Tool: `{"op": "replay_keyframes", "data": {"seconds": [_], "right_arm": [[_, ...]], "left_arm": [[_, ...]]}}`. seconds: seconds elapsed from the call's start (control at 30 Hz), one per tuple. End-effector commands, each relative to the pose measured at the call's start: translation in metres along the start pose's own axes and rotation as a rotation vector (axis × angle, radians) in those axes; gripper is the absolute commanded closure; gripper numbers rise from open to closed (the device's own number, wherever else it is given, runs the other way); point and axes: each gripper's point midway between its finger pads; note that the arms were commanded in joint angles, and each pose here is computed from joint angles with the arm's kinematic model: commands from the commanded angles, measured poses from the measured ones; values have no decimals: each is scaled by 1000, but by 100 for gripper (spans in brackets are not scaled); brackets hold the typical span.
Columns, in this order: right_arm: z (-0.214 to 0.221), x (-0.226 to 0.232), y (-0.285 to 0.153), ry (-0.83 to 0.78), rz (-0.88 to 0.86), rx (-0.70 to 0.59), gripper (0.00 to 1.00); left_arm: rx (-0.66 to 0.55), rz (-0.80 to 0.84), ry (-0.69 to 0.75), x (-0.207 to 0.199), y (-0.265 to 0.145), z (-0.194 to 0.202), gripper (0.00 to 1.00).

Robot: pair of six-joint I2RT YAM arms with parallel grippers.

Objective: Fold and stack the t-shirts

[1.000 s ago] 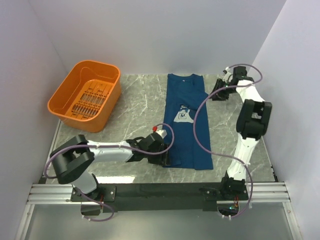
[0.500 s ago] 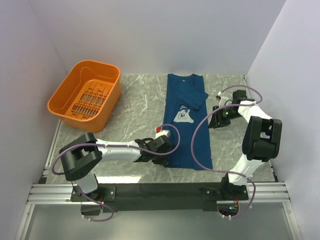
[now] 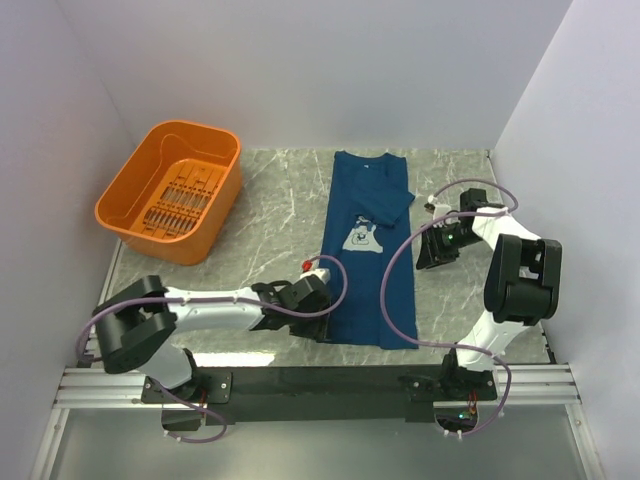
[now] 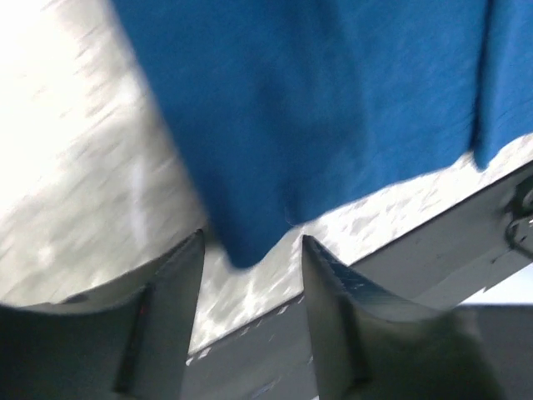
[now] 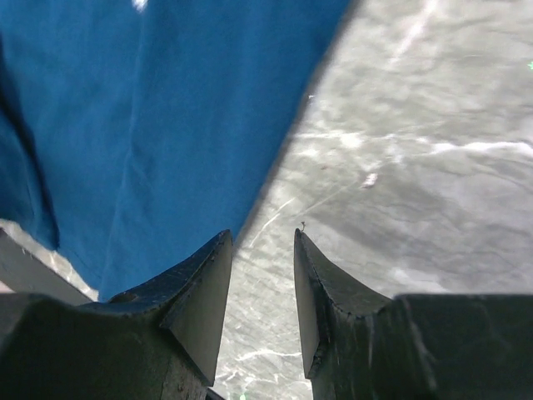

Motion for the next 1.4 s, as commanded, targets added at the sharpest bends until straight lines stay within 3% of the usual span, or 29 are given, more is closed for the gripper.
{"op": "replay_keyframes", "data": {"seconds": [0.0, 0.23, 0.4, 0.6, 0.73, 1.37], "right_arm": [[-7, 19, -12, -116, -42, -38, 57], [-20, 98, -9, -408, -251, -79, 57], [-66, 155, 11, -334, -348, -128, 57], [-88, 191, 66, -217, -401, -15, 57], [-89, 188, 93, -146, -385, 27, 58], [-30, 203, 104, -169, -370, 164, 58]], "left_arm": [[-25, -37, 18, 15, -21, -1, 43], [-324, 77, -28, -6, -91, -67, 29], [-405, 151, -127, 6, -108, -84, 29], [-406, 223, -200, 17, -114, -71, 29], [-387, 229, -213, 24, -111, -62, 29], [-358, 280, -207, 28, -104, -50, 29]]}}
Point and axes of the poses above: each gripper's point midway between its finger pads, its own y axis out along the fingers, its own x axis along the line the jaws close on, z = x × y, and after that the axes turned 11 degrees about -y, right-handed
